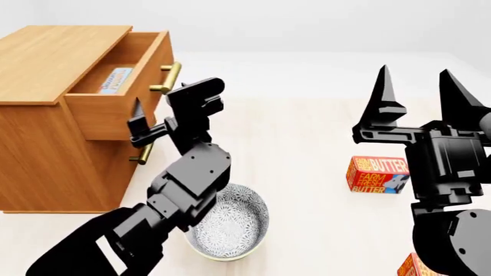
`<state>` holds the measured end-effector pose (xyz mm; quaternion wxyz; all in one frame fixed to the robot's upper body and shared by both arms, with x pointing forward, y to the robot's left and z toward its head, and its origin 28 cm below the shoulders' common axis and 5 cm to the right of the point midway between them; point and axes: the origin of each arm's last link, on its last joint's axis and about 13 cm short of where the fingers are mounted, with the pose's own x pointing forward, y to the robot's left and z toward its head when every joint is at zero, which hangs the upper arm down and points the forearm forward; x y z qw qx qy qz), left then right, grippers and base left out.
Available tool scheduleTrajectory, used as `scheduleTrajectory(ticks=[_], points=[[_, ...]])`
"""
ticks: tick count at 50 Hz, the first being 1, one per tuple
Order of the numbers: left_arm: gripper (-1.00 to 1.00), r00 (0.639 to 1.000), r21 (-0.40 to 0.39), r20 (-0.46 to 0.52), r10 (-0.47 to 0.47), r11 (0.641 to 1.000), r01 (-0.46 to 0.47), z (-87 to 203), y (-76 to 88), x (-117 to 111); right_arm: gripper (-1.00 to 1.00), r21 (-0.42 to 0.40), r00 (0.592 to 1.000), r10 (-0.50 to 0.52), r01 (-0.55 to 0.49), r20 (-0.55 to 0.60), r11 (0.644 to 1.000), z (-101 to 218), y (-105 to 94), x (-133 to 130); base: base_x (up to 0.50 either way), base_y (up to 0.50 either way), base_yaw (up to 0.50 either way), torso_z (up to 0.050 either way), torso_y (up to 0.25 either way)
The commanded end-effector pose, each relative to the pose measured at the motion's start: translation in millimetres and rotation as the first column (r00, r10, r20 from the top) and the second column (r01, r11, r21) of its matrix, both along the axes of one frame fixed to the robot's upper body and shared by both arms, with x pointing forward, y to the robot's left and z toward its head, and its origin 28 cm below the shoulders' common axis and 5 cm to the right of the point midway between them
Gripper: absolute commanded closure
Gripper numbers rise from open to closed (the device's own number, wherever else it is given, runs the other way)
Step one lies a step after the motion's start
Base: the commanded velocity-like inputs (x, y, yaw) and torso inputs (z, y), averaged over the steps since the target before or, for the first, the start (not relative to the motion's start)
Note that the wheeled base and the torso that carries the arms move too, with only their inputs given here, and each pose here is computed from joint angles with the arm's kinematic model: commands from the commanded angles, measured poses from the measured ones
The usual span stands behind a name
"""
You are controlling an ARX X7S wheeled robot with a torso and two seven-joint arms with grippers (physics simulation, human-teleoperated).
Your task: Put the chocolate pudding in the top drawer of the cabinet and close it.
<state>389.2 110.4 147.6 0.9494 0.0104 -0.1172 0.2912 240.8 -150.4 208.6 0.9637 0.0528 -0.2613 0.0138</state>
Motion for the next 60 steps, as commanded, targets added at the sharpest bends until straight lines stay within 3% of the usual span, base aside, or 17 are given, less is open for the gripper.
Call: scheduleTrajectory(ticks=[1, 60], points=[[-1.00, 0.999, -0.015, -0.014, 0.051, 0.999, -0.051, 1, 10.1, 6, -1.00, -0.001, 1.000, -0.001, 0.001, -0.002, 1.000, 0, -0.2, 0, 0.00, 0.00, 0.00, 0.000, 0.000], [-1.00, 0.974, 0.027, -0.029, 0.226, 0.974, -0.225, 5, 49.2, 28, -1.00, 0.003, 1.000, -0.001, 0.001, -0.007, 1.000, -1, -1.0, 1, 0.00, 0.00, 0.00, 0.000, 0.000]])
